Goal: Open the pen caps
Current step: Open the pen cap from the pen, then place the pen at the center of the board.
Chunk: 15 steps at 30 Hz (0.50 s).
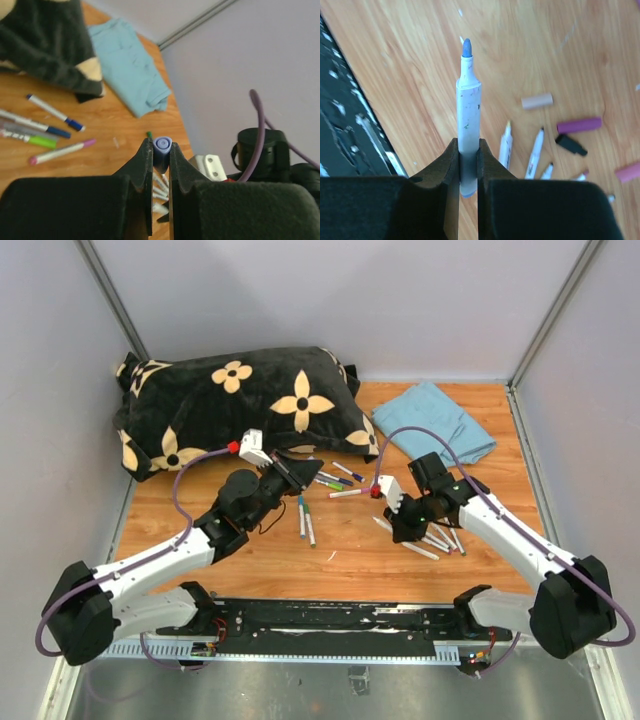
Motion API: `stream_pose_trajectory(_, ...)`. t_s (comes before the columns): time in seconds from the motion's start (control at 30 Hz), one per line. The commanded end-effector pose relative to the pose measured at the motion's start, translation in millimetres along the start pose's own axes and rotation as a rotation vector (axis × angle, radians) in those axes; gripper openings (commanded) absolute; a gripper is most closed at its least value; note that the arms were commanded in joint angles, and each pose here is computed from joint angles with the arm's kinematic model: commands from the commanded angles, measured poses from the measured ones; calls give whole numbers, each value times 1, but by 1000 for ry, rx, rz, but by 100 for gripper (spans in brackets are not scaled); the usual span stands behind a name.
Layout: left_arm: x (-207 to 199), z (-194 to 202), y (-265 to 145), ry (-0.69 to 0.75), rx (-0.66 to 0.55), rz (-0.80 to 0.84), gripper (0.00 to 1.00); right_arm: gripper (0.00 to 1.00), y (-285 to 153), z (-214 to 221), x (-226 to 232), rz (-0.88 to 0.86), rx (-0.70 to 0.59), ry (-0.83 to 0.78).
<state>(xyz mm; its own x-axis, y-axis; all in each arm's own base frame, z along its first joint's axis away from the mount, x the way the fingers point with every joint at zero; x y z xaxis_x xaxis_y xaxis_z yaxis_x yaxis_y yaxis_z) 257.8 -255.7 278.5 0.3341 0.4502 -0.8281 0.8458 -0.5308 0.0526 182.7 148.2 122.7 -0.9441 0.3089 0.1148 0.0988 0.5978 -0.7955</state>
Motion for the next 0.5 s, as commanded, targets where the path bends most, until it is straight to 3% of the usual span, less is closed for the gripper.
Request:
stream_pose_trajectory(0.0,45,19,-19,-47,47,-186,0,4,-7,39,-9,119,210,-47)
stream_pose_trajectory(0.2,75,28,-38,-51,68,-306,0,5,-3,53,-7,117,247,-44)
stream_pose_trajectory(0.47,93,41,-50,-68,108,-340,0,6,6,63,-11,114,324,-30)
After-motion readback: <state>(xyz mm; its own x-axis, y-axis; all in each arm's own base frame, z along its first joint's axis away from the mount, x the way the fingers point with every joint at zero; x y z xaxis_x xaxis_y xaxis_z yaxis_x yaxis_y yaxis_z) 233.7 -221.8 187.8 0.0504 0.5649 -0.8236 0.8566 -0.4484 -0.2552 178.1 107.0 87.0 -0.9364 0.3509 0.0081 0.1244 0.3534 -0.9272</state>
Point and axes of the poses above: each gripper's point midway between its finger pads, its own y axis out along the fingers, its own x axis along the line the jaws close on, z = x × y, the point moved 3 cm from there along -y, back along the fingers, and after that the axes turned 4 degrees about -y, right-handed, at the moved point
